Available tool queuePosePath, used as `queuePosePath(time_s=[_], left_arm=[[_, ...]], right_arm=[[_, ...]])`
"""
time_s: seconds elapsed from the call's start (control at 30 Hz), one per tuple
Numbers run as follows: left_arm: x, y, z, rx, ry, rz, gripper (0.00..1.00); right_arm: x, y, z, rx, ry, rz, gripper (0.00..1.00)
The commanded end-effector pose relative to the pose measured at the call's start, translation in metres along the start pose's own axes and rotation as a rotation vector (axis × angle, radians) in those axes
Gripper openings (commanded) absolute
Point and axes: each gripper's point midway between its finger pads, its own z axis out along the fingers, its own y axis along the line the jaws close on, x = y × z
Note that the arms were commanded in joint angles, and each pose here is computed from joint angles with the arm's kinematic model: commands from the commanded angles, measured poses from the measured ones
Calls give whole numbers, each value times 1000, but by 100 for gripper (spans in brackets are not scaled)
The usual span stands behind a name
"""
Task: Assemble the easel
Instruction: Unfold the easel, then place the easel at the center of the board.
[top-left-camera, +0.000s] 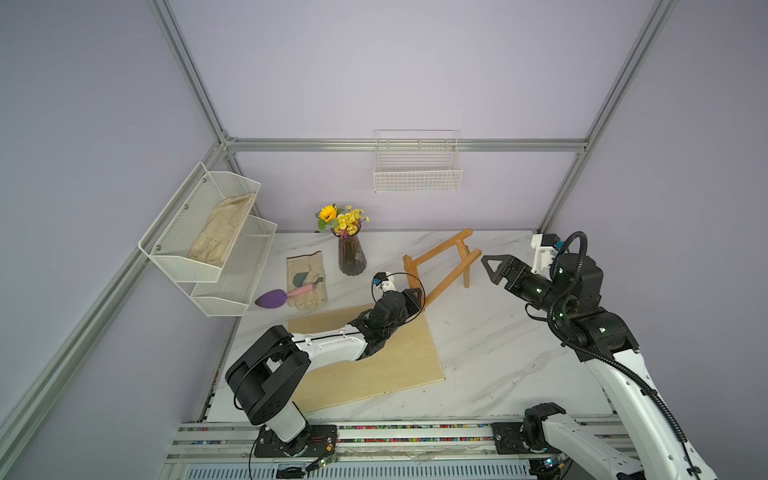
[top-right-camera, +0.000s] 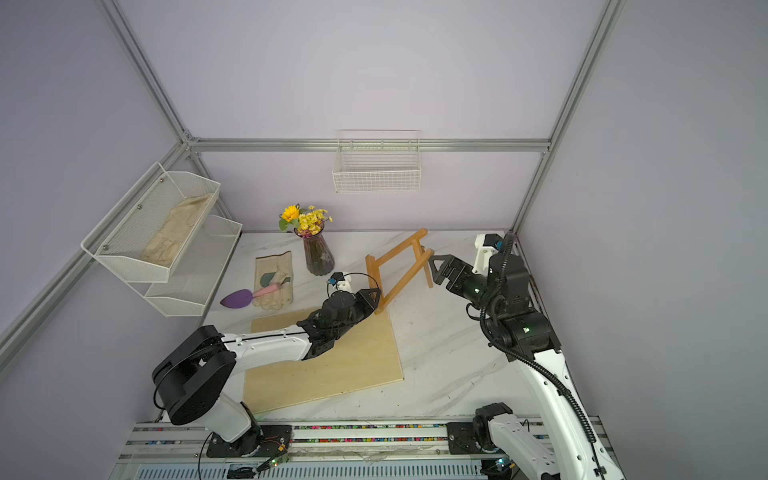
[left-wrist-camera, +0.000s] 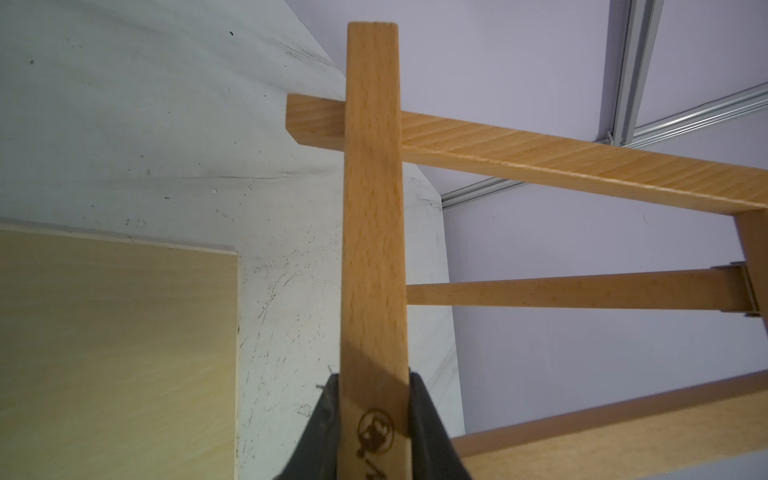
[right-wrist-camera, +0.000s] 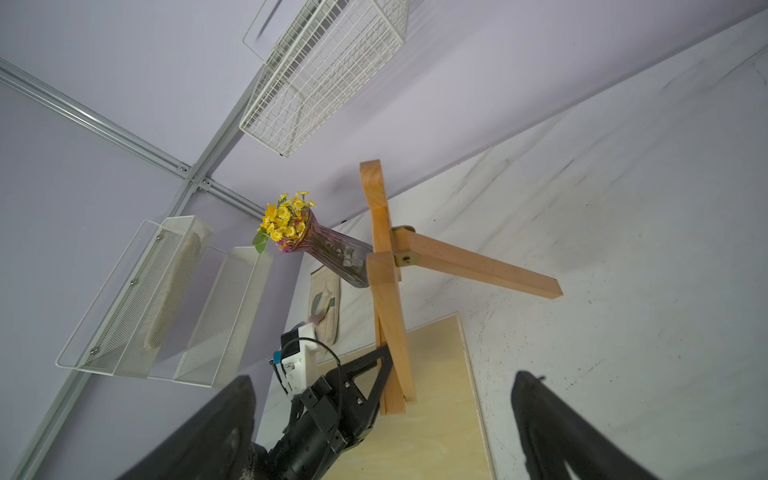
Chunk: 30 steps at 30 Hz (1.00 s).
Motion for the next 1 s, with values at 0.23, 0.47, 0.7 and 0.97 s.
queuePosePath(time_s=[0.23, 0.47, 0.7, 0.97], left_arm=[[-32, -65, 0, 158, -107, -18, 0], [-31, -64, 1, 154, -106, -15, 0], [-31, -63, 1, 146, -112, -10, 0], [-30, -59, 4, 131, -117, -8, 0]], right_arm=[[-19, 5, 47, -39, 3, 39, 90], [-20, 7, 69, -71, -10, 13, 73], [-10, 8, 86, -89, 25, 16, 63], [4, -2, 95, -57, 44, -7, 55]])
